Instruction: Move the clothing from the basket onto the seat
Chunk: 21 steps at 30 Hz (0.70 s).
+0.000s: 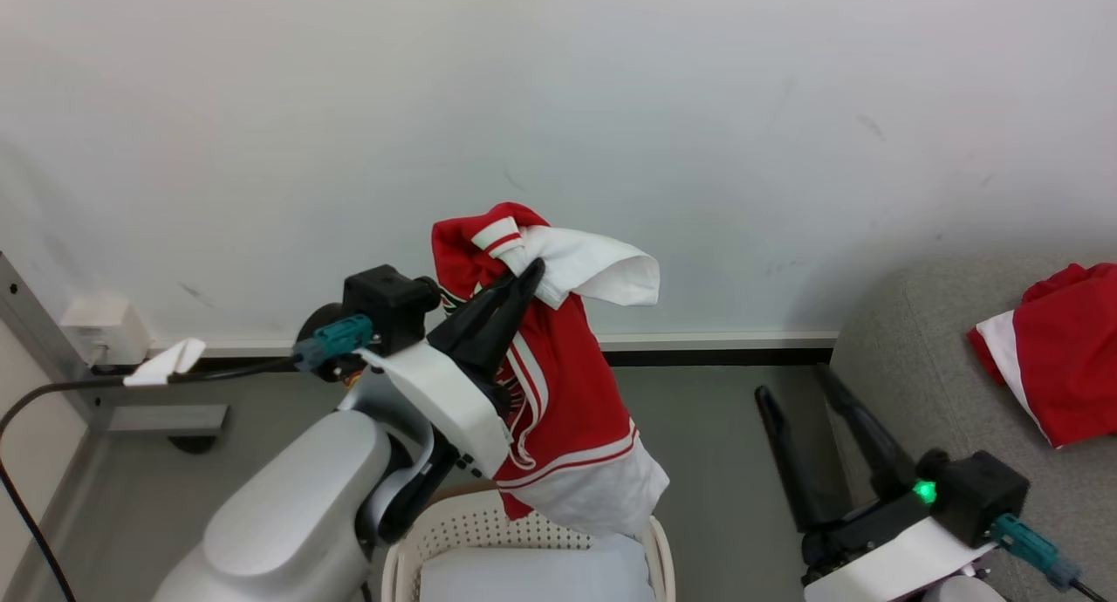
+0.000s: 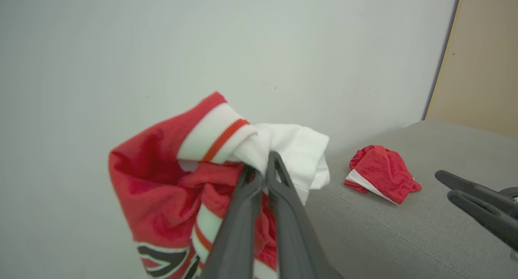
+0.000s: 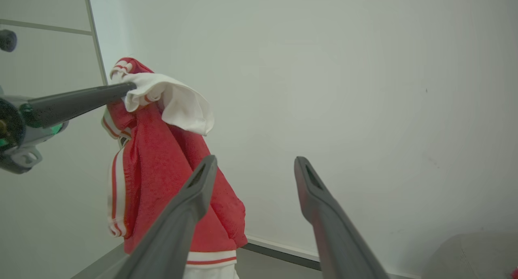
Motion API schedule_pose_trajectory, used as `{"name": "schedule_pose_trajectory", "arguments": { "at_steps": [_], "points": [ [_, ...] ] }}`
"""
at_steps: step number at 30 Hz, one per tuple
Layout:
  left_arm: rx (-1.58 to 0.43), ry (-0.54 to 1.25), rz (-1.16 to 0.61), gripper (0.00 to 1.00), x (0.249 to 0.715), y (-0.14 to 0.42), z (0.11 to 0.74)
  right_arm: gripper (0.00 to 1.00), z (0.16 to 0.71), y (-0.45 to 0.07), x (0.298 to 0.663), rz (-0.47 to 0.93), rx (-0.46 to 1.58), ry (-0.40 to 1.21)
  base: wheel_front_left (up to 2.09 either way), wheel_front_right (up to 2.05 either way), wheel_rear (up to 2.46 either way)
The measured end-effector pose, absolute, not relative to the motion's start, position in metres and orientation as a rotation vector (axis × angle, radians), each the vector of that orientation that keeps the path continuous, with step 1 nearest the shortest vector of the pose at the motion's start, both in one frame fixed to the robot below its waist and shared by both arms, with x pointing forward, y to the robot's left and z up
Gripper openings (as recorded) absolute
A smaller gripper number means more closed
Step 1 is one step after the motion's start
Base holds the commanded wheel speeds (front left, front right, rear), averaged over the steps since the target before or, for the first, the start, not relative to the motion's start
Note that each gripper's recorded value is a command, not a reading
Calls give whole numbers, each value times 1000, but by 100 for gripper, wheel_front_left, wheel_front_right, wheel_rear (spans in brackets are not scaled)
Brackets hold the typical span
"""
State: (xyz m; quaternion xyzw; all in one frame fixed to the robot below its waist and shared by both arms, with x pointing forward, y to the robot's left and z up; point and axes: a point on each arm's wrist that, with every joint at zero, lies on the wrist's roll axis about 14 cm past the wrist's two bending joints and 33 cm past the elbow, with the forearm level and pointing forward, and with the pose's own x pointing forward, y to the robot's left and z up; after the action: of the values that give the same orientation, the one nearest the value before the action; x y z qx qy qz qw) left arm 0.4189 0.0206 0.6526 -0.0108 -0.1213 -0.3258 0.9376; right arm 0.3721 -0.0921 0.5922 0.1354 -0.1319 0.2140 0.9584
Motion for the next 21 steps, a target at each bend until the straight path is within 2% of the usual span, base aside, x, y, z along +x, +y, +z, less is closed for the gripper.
{"name": "schedule_pose_trajectory", "arguments": {
  "at_steps": [11,21],
  "points": [
    [6,-249,-724,0,398,7,652,100,560,-20,371,703,162,-110,0,0,0],
    [12,-232,-781,0,374,-2,650,100,539,22,379,867,32,-7,0,0,0]
  ]
}}
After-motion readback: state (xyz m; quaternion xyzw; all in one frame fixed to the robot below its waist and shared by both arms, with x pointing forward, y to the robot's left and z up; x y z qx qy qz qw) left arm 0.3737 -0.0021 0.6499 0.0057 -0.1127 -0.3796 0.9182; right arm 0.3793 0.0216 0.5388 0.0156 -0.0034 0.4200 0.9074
